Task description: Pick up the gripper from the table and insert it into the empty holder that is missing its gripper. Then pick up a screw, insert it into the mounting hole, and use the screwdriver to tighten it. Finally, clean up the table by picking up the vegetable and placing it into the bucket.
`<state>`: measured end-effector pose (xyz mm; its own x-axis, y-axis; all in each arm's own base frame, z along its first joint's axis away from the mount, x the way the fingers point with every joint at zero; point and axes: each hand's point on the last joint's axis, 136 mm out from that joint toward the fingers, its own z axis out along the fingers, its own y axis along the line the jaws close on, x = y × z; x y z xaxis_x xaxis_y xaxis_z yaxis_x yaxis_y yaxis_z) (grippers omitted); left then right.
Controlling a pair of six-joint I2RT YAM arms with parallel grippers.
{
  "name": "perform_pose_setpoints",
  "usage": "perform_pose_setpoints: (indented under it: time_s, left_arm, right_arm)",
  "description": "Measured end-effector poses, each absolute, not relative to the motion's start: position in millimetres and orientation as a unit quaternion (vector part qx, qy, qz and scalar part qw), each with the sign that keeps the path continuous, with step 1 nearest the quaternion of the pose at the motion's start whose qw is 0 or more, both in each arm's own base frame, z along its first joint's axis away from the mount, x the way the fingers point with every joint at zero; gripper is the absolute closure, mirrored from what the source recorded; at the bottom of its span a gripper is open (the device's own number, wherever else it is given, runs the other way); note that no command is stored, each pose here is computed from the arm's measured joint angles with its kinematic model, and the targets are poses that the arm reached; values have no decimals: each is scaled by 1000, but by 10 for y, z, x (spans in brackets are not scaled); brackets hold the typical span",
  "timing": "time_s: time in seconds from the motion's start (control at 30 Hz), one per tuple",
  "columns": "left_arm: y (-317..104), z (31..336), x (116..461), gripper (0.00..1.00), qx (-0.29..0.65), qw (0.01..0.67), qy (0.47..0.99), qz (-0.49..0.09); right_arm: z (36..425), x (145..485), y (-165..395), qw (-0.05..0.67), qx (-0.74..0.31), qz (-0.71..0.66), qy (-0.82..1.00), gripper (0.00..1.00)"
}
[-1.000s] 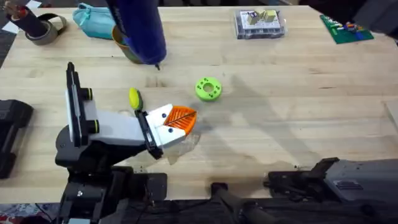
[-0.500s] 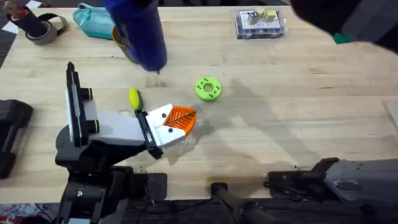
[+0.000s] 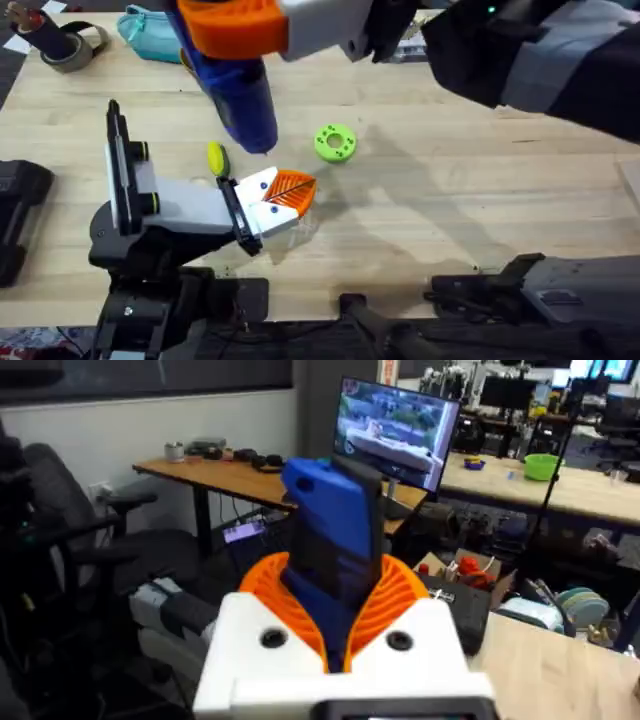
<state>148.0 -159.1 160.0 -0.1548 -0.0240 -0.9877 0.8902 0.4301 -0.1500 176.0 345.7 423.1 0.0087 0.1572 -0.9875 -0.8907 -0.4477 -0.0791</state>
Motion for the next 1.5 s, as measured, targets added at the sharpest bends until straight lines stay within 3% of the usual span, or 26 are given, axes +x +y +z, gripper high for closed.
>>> perform_pose_setpoints:
  time_s: [1.5]
  left_arm:
    - [-1590, 1600, 1480, 991, 339, 554, 639, -412]
  right_arm:
    - [3839, 1713, 3573, 426, -554, 633, 333, 936]
